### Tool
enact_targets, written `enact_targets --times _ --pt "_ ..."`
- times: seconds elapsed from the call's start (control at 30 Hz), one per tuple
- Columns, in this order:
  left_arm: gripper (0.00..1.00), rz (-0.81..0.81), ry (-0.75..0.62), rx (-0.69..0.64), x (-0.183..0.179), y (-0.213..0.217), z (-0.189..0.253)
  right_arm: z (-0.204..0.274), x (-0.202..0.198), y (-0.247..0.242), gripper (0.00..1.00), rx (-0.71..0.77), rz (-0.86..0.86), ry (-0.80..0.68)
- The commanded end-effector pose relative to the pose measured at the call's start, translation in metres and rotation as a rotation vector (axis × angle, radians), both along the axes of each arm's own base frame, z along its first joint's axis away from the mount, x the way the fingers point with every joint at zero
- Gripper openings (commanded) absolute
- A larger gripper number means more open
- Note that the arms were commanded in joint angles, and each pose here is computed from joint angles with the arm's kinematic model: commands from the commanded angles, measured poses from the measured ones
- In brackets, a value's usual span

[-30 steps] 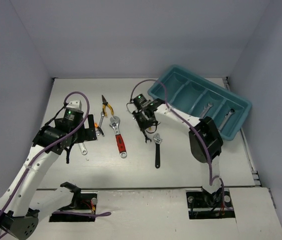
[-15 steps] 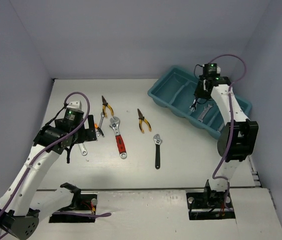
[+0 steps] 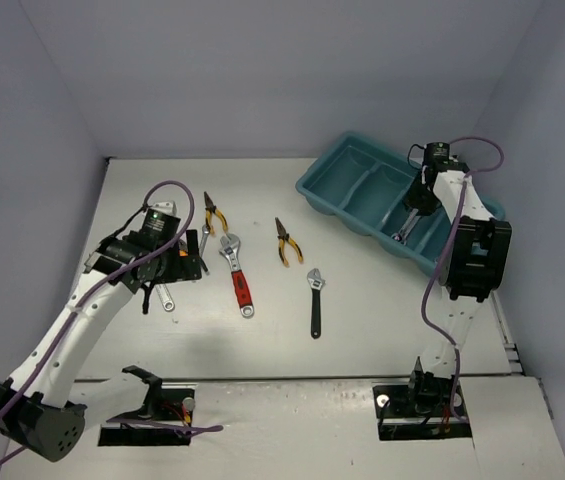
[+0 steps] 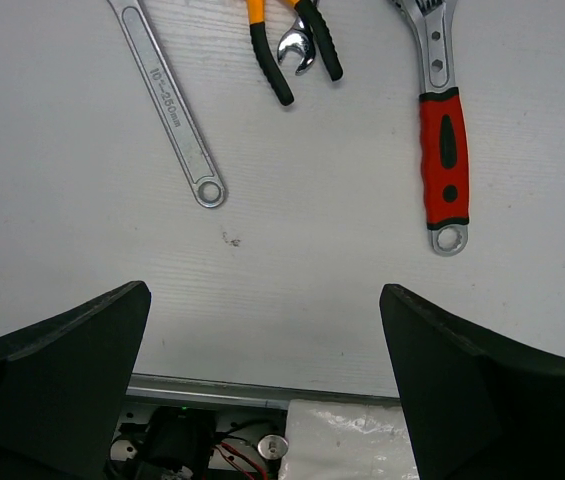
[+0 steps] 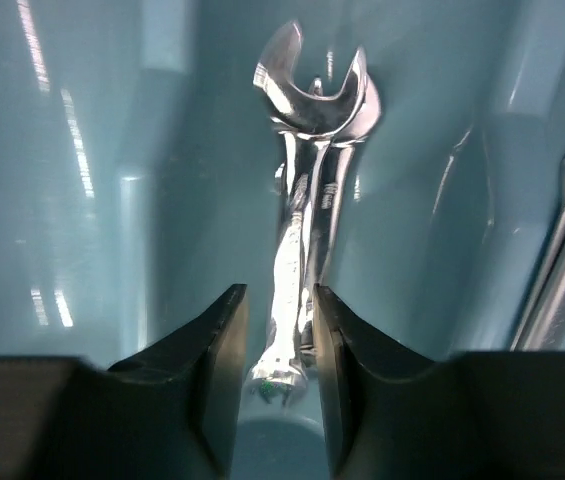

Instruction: Sort the tools into containers

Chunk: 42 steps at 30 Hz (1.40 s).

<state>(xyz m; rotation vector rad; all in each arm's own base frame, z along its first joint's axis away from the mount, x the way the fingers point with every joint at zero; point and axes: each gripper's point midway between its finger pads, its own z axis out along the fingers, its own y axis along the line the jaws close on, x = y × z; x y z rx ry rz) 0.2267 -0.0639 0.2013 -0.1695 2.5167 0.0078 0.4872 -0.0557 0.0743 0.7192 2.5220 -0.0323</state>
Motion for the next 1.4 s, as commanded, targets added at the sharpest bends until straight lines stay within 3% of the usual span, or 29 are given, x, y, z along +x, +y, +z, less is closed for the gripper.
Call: enact_targets --times 0.0,0.17,0.5,0.77,0.97,1.37 --pt "0.97 -0.058 -0.024 -0.034 0.024 -0.017 0.014 0.063 0.023 0.002 0.41 -0.013 0.017 -0.178" --pt "0.94 -0.091 -0.005 0.011 0.05 -0.023 0.009 0.096 0.01 0.005 0.5 -0.031 0.037 -0.233" --pt "0.75 -0.1 0.05 -0.001 0.131 -0.014 -0.036 0.156 -0.061 0.064 0.51 -0.019 0.261 -0.351" --pt "0.59 -0.133 0.13 -0.062 0.189 -0.012 -0.081 0.146 -0.119 0.11 0.51 0.045 0.369 -0.352" --pt "0.53 -0.127 0.169 -0.066 0.203 -0.016 -0.105 0.122 -0.148 0.11 0.51 0.06 0.382 -0.31" --pt "0.44 -0.127 0.218 -0.032 0.219 -0.017 -0.142 0.105 -0.158 0.114 0.51 0.083 0.41 -0.269"
